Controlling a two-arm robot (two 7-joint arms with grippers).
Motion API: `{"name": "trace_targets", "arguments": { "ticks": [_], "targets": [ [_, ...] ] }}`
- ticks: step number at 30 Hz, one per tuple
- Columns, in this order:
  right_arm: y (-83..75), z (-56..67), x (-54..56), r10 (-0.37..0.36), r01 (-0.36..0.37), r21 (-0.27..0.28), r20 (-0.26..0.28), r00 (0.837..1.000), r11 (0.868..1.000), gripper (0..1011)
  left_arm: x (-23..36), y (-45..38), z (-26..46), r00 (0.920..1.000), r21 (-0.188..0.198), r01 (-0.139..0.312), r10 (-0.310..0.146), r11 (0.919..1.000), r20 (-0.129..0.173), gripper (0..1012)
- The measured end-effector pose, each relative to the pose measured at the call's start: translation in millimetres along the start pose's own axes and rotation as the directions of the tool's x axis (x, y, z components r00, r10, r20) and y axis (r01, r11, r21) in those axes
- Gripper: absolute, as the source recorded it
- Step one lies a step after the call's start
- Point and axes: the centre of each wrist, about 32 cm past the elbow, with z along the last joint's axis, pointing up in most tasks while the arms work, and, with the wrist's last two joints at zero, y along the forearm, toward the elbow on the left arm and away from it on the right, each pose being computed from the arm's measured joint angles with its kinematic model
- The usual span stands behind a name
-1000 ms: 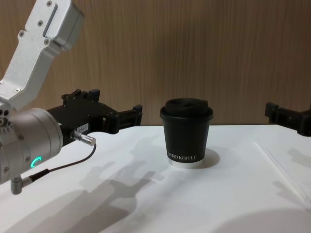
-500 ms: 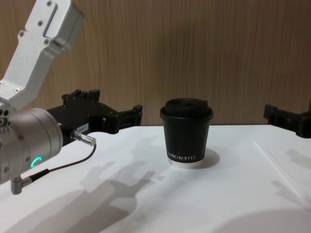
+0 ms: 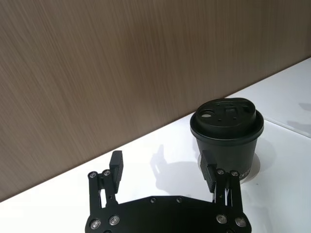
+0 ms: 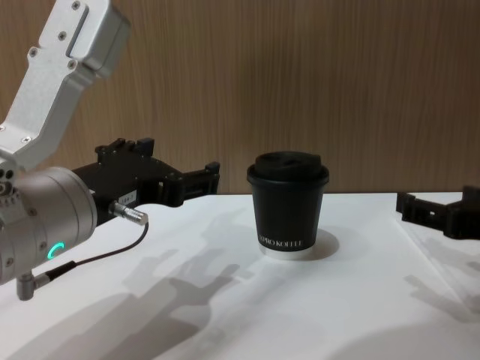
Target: Pick up the straw with one hand, pass it to the other hand, and insert it into the cup.
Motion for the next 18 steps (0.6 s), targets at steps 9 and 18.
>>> {"name": "trace_targets", "arguments": {
  "ticks": [9,18],
  "targets": [
    [4.7,-2.4,-1.3,-0.021,0.022,-0.044,0.029,0.999,0.999,1001,0.0,0.0,0.0,1.0000,0.000,0.000,0.000,1.0000,0.000,1000],
    [7.6,-2.9,-4.2,-0.034,0.041,-0.083,0.090,0.995,0.996,1001,0.0,0.0,0.0,1.0000,0.000,0.000,0.000,1.0000,0.000,1000]
  ]
}}
